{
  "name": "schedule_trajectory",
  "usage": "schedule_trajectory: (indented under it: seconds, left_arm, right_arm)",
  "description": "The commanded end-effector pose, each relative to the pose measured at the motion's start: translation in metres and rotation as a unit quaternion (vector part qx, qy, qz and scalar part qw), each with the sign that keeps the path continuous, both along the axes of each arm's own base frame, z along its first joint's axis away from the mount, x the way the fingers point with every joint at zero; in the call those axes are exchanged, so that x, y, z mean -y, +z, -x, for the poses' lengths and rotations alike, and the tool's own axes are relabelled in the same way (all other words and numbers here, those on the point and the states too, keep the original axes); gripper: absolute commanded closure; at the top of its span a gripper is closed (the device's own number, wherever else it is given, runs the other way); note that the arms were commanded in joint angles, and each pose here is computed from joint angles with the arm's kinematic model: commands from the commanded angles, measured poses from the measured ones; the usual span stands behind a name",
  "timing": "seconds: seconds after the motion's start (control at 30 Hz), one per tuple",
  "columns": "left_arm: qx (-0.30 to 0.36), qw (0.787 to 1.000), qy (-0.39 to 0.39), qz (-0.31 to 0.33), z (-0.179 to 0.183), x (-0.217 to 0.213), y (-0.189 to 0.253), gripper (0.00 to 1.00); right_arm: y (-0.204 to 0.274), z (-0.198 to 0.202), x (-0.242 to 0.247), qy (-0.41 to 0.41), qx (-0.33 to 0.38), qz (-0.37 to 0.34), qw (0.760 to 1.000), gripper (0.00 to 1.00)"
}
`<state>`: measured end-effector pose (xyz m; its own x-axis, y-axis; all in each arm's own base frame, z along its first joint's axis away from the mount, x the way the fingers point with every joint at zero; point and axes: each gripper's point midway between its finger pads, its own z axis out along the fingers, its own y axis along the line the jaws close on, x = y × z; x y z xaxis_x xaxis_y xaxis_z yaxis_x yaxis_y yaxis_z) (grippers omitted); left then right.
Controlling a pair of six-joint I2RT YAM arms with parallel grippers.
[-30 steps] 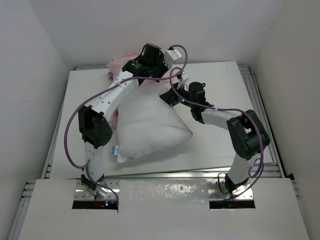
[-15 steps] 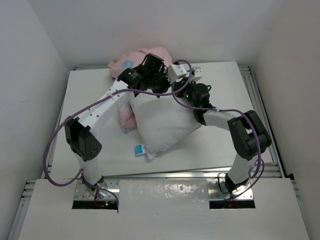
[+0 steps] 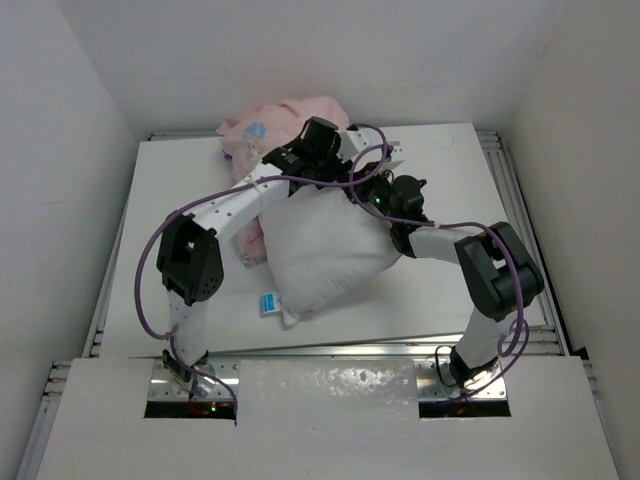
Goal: Put the pillow into the pillowcase
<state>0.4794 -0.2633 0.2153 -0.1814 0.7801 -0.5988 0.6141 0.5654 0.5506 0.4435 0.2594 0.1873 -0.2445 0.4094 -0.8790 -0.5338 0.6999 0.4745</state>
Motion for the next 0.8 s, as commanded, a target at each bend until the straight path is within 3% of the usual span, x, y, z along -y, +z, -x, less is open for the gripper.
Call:
schedule_trajectory:
  seconds: [0.0, 0.13, 0.33, 0.47, 0.57, 0.67, 0.77]
  left_arm:
    - [0.051, 0.998, 0.046, 0.011, -0.030, -0.017, 0.011, 0.39]
    - [0.095, 0.990, 0.097, 0.033, -0.053, -0.037, 0.028, 0.48]
    - [0.100, 0.989, 0.111, 0.003, -0.061, -0.050, 0.015, 0.56]
    - [0.075, 0.993, 0.090, 0.000, -0.057, -0.043, -0.004, 0.75]
    - [0.044, 0.997, 0.059, 0.028, -0.047, -0.029, -0.013, 1.00]
    - [0.002, 0.996, -0.007, 0.091, -0.026, -0.002, 0.003, 1.00]
    - [-0.080, 0.976, -0.114, 0.168, 0.022, 0.043, 0.029, 1.00]
  right_arm:
    - [0.072, 0.020, -0.012, 0.048, 0.094, -0.046, 0.993, 1.00]
    - [0.071, 0.025, -0.015, 0.062, 0.093, -0.046, 0.993, 1.00]
    - [0.067, 0.028, -0.016, 0.068, 0.086, -0.046, 0.993, 1.00]
    - [0.064, 0.025, -0.016, 0.063, 0.081, -0.045, 0.994, 1.00]
    - [0.061, 0.019, -0.019, 0.064, 0.071, -0.039, 0.995, 1.00]
    - [0.067, 0.015, -0.024, 0.075, 0.078, -0.045, 0.993, 1.00]
    - [0.090, 0.020, -0.035, 0.091, 0.114, -0.042, 0.988, 1.00]
